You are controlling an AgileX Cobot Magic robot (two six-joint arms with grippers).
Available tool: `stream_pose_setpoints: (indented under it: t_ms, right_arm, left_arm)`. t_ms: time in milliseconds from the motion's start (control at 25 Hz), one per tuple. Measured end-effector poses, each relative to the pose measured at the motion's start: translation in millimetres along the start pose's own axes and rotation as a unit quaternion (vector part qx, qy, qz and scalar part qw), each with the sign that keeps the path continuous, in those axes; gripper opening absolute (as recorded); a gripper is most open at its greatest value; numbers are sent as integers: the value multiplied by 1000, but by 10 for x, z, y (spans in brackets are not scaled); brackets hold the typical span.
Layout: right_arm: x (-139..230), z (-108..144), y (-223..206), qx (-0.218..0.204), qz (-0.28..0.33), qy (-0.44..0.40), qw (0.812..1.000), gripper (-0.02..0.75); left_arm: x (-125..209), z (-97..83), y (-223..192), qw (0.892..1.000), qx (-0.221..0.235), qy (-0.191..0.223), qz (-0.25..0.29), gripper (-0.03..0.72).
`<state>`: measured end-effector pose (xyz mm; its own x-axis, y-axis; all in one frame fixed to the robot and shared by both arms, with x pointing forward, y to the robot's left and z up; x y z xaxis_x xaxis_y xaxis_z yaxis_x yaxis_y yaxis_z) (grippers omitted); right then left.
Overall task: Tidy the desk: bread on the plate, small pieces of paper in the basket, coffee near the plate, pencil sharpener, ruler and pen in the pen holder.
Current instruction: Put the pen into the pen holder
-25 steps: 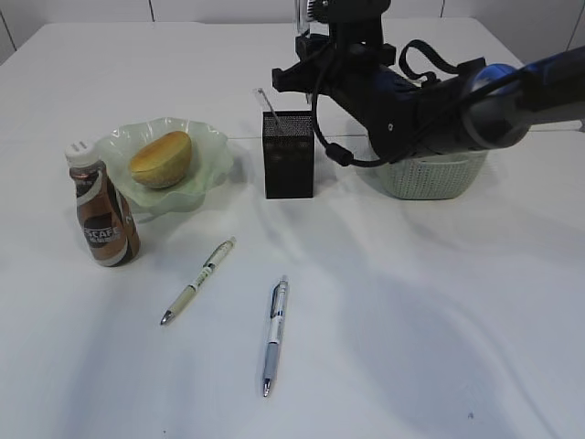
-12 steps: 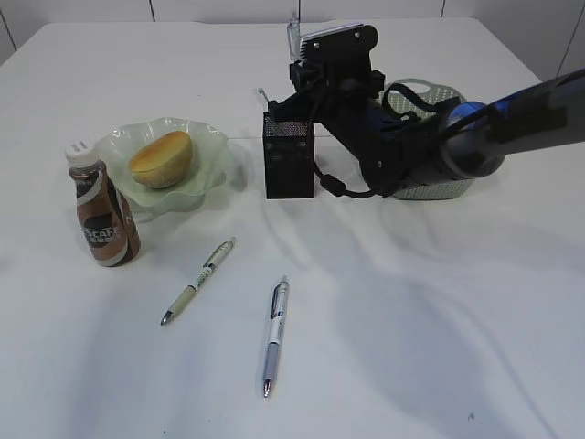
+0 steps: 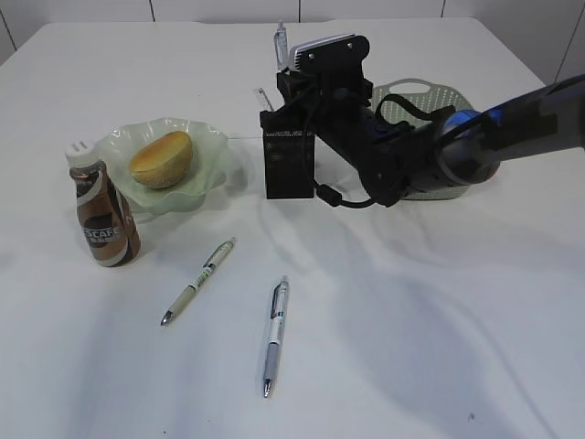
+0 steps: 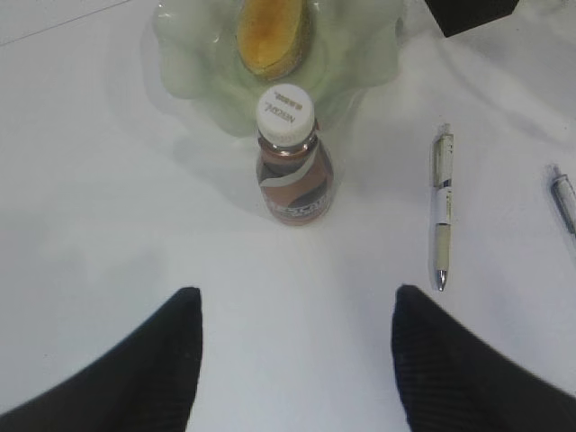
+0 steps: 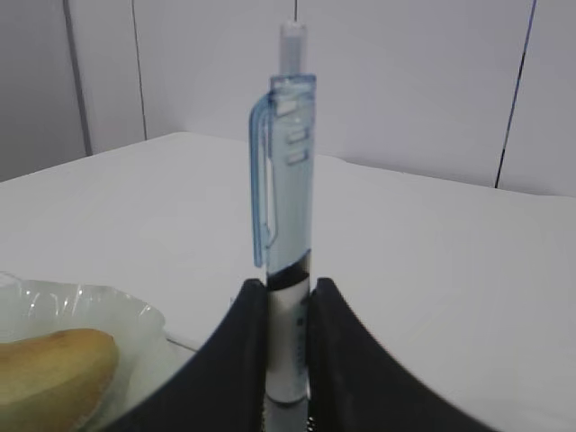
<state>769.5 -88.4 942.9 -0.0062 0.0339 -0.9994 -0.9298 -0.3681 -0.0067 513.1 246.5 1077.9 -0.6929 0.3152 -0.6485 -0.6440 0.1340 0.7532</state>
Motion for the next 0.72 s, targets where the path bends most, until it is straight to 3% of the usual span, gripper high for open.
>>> stream_pose_setpoints:
  t_ms: [720]
  right_arm:
    - [124, 26, -6, -9, 15, -1, 1000, 117]
  left_arm:
    - [-12, 4, 0, 1000, -1, -1, -4, 466]
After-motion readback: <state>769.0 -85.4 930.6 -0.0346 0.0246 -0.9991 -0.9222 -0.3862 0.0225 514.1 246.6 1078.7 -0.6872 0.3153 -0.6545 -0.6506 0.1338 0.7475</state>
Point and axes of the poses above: a point on each arm's last joint axis where the gripper is mounted, y pointing back along that axis away from the gripper, z along the wrist's bending axis when the last joint is at zero, x = y × z, the point moved 6 cm from there along -y, pointing out along that axis toward the gripper, and after that the axes turned 6 degrees about -y, right-handed, at the moved point
